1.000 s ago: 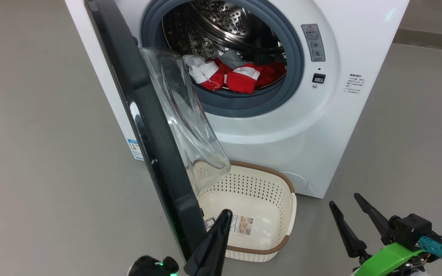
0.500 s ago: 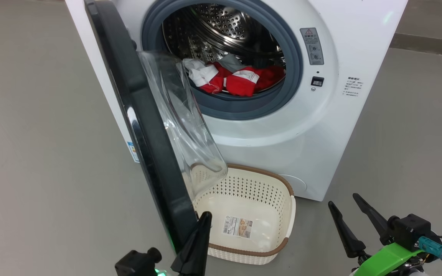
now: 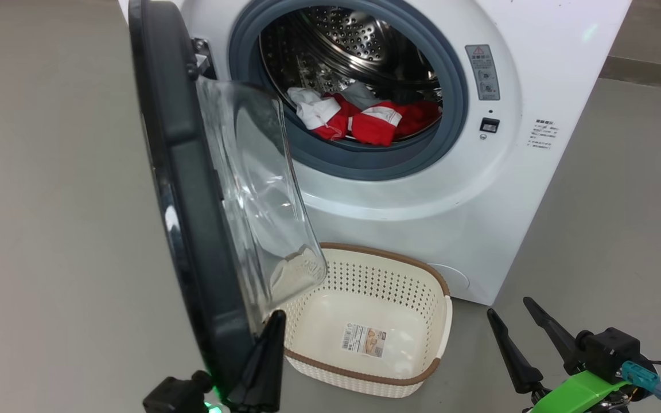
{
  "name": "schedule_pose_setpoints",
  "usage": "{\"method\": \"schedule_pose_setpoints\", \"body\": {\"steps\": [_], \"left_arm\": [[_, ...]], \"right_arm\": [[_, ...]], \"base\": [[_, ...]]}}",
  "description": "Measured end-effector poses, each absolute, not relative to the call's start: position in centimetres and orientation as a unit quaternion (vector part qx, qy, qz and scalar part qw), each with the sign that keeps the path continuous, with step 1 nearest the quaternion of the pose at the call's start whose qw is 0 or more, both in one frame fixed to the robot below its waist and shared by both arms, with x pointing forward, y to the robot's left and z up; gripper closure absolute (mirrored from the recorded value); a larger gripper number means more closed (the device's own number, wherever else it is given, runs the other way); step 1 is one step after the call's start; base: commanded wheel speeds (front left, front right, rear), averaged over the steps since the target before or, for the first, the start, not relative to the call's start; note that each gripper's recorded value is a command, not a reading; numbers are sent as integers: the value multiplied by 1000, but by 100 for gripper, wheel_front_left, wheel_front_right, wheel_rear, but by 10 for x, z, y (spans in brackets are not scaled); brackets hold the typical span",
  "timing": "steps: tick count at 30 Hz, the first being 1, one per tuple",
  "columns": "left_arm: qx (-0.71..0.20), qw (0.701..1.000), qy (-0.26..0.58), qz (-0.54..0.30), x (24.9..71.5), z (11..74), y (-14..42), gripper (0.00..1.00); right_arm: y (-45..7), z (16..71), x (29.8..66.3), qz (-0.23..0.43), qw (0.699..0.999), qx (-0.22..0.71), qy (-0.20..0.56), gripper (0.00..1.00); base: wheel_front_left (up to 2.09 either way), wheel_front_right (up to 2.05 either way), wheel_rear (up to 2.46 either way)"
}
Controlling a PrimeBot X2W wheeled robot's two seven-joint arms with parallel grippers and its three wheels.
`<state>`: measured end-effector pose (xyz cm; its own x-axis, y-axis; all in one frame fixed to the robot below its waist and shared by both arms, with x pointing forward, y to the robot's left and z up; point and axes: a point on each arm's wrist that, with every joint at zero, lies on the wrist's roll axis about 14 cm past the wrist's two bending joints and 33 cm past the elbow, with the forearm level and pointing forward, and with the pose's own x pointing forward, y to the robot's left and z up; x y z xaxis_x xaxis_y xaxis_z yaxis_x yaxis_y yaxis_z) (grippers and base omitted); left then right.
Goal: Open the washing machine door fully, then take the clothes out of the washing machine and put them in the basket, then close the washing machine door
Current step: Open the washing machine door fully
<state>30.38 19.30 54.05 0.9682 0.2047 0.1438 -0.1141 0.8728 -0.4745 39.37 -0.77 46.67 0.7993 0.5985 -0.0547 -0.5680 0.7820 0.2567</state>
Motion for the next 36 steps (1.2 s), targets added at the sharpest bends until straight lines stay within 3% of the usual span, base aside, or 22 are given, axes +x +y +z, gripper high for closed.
{"method": "schedule_pose_setpoints", "body": {"steps": [36], "left_arm": [[-131,916,-128,357,245,538,374,100]], "right_arm": [[-14,454,402,305,942,115,80,0]], "base": [[0,0,0]]}}
